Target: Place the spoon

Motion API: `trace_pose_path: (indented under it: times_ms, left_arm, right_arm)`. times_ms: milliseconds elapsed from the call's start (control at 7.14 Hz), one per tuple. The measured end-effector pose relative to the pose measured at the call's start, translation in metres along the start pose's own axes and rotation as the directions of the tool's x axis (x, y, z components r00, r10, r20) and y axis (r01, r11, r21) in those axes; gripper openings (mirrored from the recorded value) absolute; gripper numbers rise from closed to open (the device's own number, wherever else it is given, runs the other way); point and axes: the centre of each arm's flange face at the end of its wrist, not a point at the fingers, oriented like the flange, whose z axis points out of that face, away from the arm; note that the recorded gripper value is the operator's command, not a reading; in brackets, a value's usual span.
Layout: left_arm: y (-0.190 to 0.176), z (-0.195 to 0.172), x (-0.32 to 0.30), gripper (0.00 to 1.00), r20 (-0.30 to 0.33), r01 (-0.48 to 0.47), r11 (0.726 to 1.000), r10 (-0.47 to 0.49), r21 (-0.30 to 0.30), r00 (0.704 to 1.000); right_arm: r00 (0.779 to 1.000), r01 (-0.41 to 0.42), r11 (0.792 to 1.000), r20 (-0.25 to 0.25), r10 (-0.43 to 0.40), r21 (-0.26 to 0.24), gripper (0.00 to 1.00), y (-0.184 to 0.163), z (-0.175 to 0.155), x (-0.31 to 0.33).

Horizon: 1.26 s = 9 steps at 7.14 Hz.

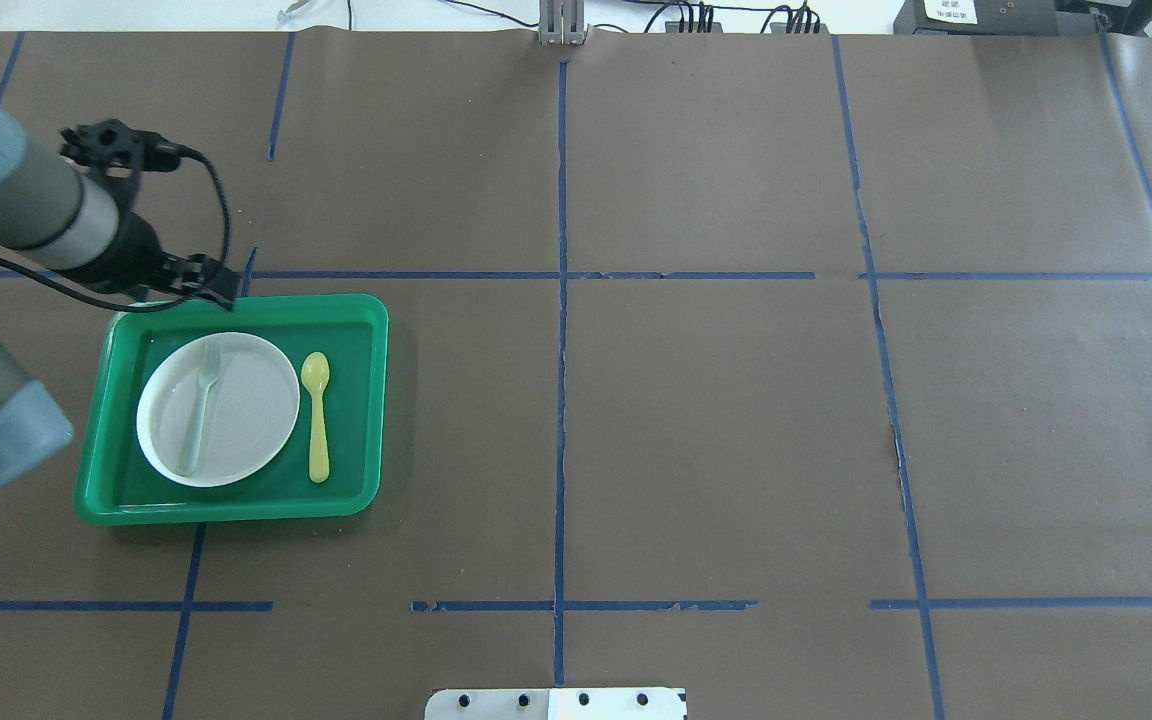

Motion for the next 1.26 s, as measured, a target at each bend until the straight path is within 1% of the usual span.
trace_pose_path:
  times_ms: [140,280,420,560,700,980,1260]
  left_arm:
    - [0.002,-0.016,-0.082,1.00,0.040,-0.065,0.998,0.066,-0.017,0.997]
    - [0.010,-0.036,-0.168,1.00,0.082,-0.073,0.997,0.076,-0.039,0.994]
    - [0.028,-0.051,-0.245,1.00,0.107,-0.055,0.997,0.061,-0.061,0.992]
    - [0.050,-0.059,-0.302,1.00,0.105,-0.041,0.996,0.050,-0.079,0.993]
    - [0.074,-0.067,-0.341,1.00,0.085,-0.037,0.996,0.045,-0.087,0.995]
    - [0.108,-0.079,-0.378,1.00,0.051,-0.023,0.995,0.028,-0.098,0.998]
    - [0.114,-0.078,-0.387,1.00,0.047,-0.018,0.995,0.023,-0.102,0.999]
  right_arm:
    - [1.000,0.000,1.000,0.000,0.000,0.000,1.00,0.000,0.000,0.000]
    - [1.000,0.000,1.000,0.000,0.000,0.000,1.00,0.000,0.000,0.000]
    - [1.000,0.001,1.000,0.000,-0.001,0.000,1.00,0.000,0.000,0.000]
    - [1.000,0.001,1.000,0.000,-0.001,0.000,1.00,0.000,0.000,0.000]
    - [1.000,0.000,1.000,0.000,0.000,0.000,1.00,0.000,0.000,0.000]
    - [1.000,0.000,1.000,0.000,0.000,0.000,1.00,0.000,0.000,0.000]
    - [1.000,0.000,1.000,0.000,0.000,0.000,1.00,0.000,0.000,0.000]
